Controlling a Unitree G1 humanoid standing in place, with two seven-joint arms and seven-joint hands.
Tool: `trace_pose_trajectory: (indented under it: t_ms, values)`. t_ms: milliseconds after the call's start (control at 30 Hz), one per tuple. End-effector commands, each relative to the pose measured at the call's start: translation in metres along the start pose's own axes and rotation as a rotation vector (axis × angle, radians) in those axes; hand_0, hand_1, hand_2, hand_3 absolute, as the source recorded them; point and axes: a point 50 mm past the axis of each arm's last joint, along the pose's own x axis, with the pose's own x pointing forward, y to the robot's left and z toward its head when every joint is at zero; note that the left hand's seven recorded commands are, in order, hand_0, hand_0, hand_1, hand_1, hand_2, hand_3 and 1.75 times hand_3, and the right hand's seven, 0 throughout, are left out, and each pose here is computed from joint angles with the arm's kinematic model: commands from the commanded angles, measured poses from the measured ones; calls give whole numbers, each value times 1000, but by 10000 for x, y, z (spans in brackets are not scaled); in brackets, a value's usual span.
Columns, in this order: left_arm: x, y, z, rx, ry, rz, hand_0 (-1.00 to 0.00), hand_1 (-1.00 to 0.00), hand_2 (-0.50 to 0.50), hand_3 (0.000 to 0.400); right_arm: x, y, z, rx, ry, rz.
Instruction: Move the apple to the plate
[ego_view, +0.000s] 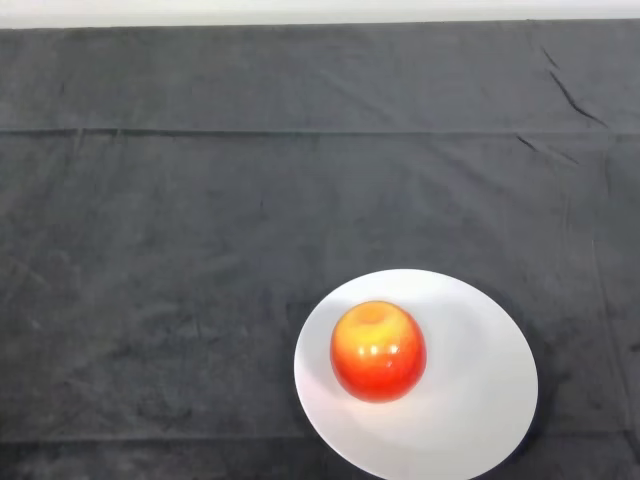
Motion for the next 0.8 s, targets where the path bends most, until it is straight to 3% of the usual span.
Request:
trace_pose_trajectory:
  t_ms: [33, 800]
  values:
    - [-1, -4, 39, 5, -17, 9, 0, 0, 0, 0, -61, -70, 75, 17, -31, -7]
    - [-13, -19, 50, 4, -12, -4, 0, 0, 0, 0, -61, -70, 75, 17, -31, -7]
